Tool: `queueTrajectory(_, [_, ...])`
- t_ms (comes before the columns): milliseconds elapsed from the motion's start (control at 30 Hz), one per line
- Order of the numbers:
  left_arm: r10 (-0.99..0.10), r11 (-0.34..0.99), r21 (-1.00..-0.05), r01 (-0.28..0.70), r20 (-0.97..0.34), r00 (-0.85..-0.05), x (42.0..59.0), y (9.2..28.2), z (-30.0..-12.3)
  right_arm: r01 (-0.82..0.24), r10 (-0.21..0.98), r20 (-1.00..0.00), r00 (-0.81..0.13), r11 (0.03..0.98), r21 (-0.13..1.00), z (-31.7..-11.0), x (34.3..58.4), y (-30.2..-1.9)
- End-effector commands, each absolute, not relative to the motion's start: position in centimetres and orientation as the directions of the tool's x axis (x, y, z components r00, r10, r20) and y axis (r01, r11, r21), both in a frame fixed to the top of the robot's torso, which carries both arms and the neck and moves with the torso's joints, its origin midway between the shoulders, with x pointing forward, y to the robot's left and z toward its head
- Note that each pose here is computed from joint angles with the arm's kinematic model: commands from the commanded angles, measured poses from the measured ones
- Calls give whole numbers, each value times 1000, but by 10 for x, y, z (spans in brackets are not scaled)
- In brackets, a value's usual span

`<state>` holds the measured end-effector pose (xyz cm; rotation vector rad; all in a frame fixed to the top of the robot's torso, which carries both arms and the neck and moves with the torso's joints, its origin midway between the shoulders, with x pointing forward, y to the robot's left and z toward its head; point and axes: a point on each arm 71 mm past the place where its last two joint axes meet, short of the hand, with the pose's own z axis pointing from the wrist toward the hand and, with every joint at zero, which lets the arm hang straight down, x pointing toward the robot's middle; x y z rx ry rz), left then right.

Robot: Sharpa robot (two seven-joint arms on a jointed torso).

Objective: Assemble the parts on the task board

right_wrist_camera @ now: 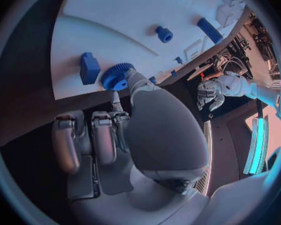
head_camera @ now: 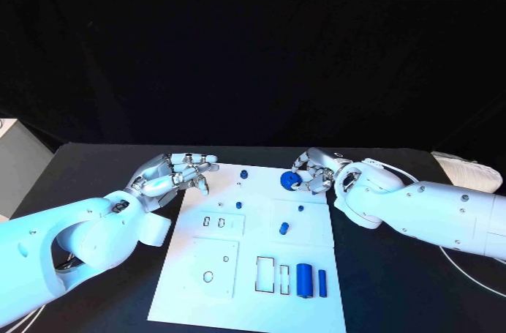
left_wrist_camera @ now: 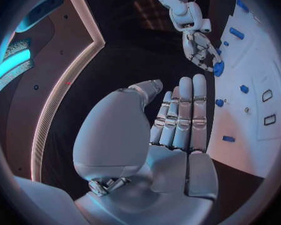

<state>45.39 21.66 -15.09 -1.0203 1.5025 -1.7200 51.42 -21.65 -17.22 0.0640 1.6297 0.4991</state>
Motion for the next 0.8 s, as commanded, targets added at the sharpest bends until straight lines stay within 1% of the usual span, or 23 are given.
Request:
queueTrajectory(33, [-840,-162,-986,-32,154,-520,453,214,-150,-256,318,-938,-136,904,343,-173,514,-214])
queueTrajectory(800, [-838,-161,-986,-35,155,-523,454,213,-150,-251,293,-944,-154,912,324,-178,518,-209])
